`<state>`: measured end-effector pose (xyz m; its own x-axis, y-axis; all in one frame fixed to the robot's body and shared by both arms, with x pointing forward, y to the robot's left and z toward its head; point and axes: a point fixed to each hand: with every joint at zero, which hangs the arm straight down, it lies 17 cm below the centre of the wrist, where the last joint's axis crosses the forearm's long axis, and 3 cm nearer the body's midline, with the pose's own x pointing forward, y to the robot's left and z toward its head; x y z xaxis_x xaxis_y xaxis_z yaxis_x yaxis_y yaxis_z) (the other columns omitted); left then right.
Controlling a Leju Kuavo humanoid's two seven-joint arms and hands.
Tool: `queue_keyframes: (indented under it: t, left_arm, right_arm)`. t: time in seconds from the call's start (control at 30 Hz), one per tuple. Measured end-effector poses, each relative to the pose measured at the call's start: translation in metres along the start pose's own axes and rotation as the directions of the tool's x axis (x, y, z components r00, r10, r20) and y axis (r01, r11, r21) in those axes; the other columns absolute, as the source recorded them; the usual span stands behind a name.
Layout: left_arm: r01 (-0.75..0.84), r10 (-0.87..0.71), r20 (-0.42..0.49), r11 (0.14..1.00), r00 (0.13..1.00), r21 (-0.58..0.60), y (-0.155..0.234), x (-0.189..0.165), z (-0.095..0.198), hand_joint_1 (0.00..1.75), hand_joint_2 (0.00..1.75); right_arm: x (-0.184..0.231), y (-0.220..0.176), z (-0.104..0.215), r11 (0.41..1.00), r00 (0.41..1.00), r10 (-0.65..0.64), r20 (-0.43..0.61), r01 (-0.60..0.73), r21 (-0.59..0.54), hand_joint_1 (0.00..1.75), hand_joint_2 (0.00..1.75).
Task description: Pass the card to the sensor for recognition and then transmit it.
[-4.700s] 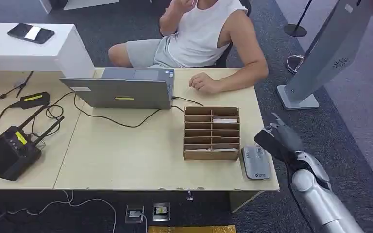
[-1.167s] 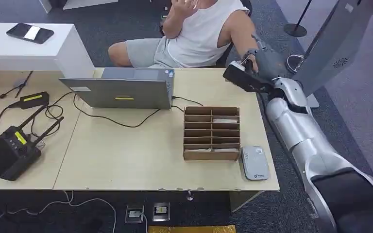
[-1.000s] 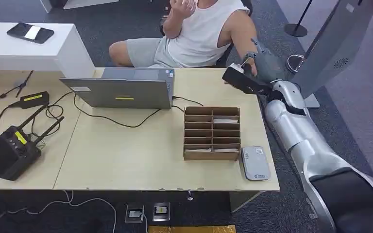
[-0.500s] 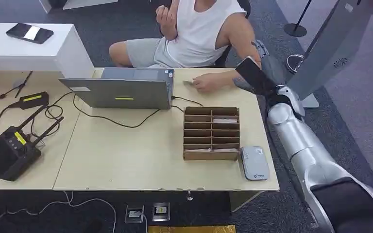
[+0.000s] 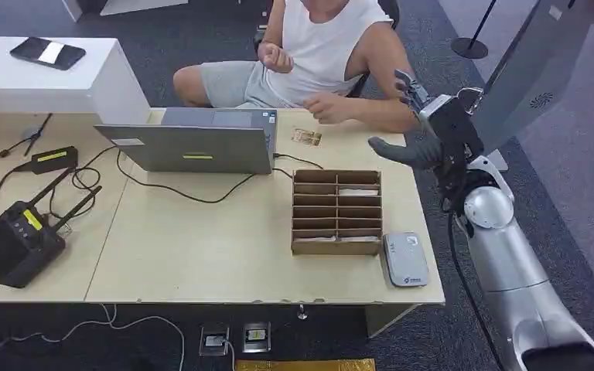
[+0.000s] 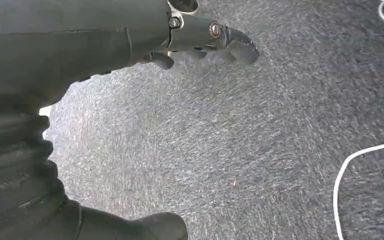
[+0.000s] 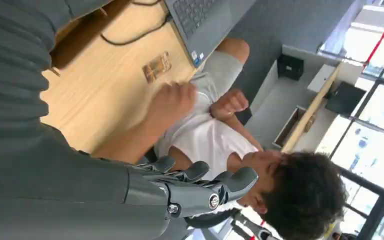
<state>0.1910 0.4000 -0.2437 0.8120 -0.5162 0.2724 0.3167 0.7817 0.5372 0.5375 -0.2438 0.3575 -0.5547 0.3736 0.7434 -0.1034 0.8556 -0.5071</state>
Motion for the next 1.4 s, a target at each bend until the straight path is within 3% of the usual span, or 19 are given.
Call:
queue_keyframes:
  t: [0.17, 0.37, 0.63, 0.97, 1.4]
  left_arm:
    - [-0.009, 0.009, -0.008, 1.0, 1.0, 0.007, 0.0, -0.01, 0.002, 0.0, 1.75]
    - [-0.008, 0.009, -0.011, 1.0, 1.0, 0.009, 0.002, -0.014, 0.002, 0.0, 1.75]
    - [-0.005, 0.005, -0.012, 1.0, 1.0, 0.016, 0.005, -0.016, 0.001, 0.0, 1.75]
    - [-0.004, 0.004, -0.013, 1.0, 1.0, 0.019, 0.006, -0.017, 0.001, 0.0, 1.75]
    - [0.002, -0.002, -0.019, 1.0, 1.0, 0.023, 0.005, -0.022, 0.002, 0.0, 1.75]
  right_arm:
    - [-0.012, 0.013, 0.03, 0.999, 1.0, 0.03, -0.008, -0.03, 0.031, 0.0, 1.75]
    - [-0.049, 0.033, 0.067, 0.995, 0.994, 0.069, -0.09, -0.062, 0.076, 0.0, 1.75]
    - [-0.085, 0.052, 0.102, 0.972, 0.964, 0.203, -0.171, -0.179, 0.15, 0.0, 1.75]
    - [-0.116, 0.063, 0.125, 0.882, 0.871, 0.45, -0.199, -0.397, 0.256, 0.0, 1.75]
    - [-0.139, 0.078, 0.152, 0.765, 0.757, 0.622, -0.202, -0.531, 0.365, 0.0, 1.75]
